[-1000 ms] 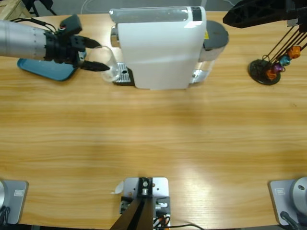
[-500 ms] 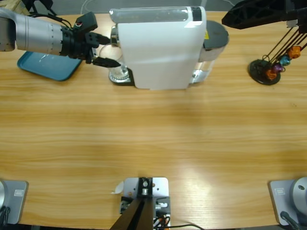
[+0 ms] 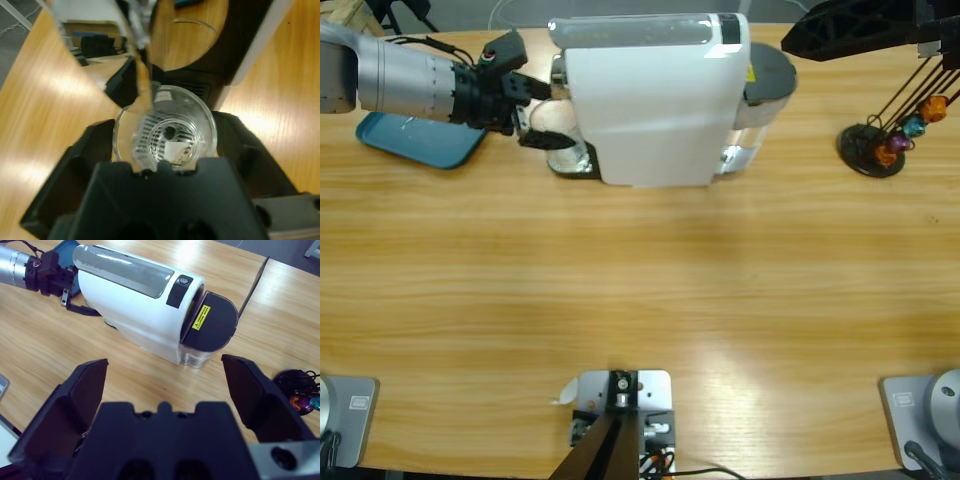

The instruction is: Pour coffee

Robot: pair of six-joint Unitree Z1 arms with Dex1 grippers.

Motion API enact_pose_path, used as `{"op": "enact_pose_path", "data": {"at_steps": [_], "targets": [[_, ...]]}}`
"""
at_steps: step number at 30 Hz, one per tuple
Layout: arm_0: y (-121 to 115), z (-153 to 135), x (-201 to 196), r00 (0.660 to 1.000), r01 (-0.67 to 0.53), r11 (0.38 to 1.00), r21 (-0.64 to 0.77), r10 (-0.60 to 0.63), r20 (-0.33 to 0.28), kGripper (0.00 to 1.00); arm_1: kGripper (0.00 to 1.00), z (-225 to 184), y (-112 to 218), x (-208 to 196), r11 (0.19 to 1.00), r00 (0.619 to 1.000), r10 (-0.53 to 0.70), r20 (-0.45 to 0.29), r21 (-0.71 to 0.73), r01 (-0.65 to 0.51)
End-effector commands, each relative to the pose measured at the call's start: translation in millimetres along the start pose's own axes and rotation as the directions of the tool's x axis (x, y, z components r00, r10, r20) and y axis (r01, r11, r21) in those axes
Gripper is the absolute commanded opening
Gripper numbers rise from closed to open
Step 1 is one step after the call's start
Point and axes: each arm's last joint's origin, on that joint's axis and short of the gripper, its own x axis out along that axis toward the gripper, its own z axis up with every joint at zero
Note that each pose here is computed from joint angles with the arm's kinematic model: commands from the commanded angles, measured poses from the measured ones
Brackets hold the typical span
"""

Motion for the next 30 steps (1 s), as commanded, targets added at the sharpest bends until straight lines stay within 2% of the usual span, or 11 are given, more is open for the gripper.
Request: {"op": "enact_pose_path", "data": {"at_steps": [1, 5, 8, 13, 16, 19, 22, 27, 28, 29, 30], "targets": [[2, -8, -20, 0.998, 0.019, 0.996, -0.085, -0.014, 0.064, 1.000, 1.000, -6, -2, 9, 1.000, 0.999, -0.005, -0.046, -0.012, 0.004], [6, -6, -52, 0.994, -0.054, 0.993, -0.101, 0.063, 0.088, 1.000, 1.000, -6, -2, 9, 1.000, 0.999, -0.001, -0.044, -0.006, 0.001], [-9, -5, -80, 0.988, -0.125, 0.985, -0.121, 0.135, 0.080, 1.000, 1.000, -4, -2, 7, 1.000, 0.999, 0.003, -0.037, -0.004, -0.003], [-44, -8, -119, 0.957, -0.290, 0.935, -0.204, 0.279, -0.079, 1.000, 1.000, 17, -15, 2, 0.997, 1.000, -0.016, -0.018, 0.078, 0.017], [-67, -1, -135, 0.952, -0.307, 0.895, -0.323, 0.284, -0.117, 1.000, 1.000, 27, -22, 0, 0.994, 0.999, -0.033, -0.005, 0.103, 0.034], [-84, -7, -138, 0.953, -0.301, 0.844, -0.444, 0.260, -0.153, 1.000, 1.000, 26, -21, 10, 0.994, 0.999, -0.030, -0.032, 0.100, 0.033], [-90, -12, -141, 0.954, -0.298, 0.747, -0.595, 0.260, -0.151, 1.000, 1.000, 25, -18, 26, 0.995, 0.996, -0.005, -0.085, 0.097, 0.013], [-108, -8, -161, 0.954, -0.285, 0.768, -0.573, 0.284, -0.094, 1.000, 1.000, 37, -30, 34, 0.992, 0.993, 0.009, -0.121, 0.123, 0.006], [-115, -10, -163, 0.958, -0.274, 0.781, -0.561, 0.273, -0.088, 1.000, 0.923, 42, -34, 37, 0.992, 0.990, 0.024, -0.136, 0.124, -0.007], [-122, -13, -164, 0.962, -0.262, 0.794, -0.548, 0.257, -0.089, 1.000, 0.684, 49, -36, 38, 0.993, 0.988, 0.044, -0.146, 0.112, -0.028], [-128, -15, -164, 0.967, -0.249, 0.806, -0.537, 0.237, -0.092, 1.000, 0.242, 58, -36, 39, 0.995, 0.988, 0.047, -0.150, 0.094, -0.033]]}}
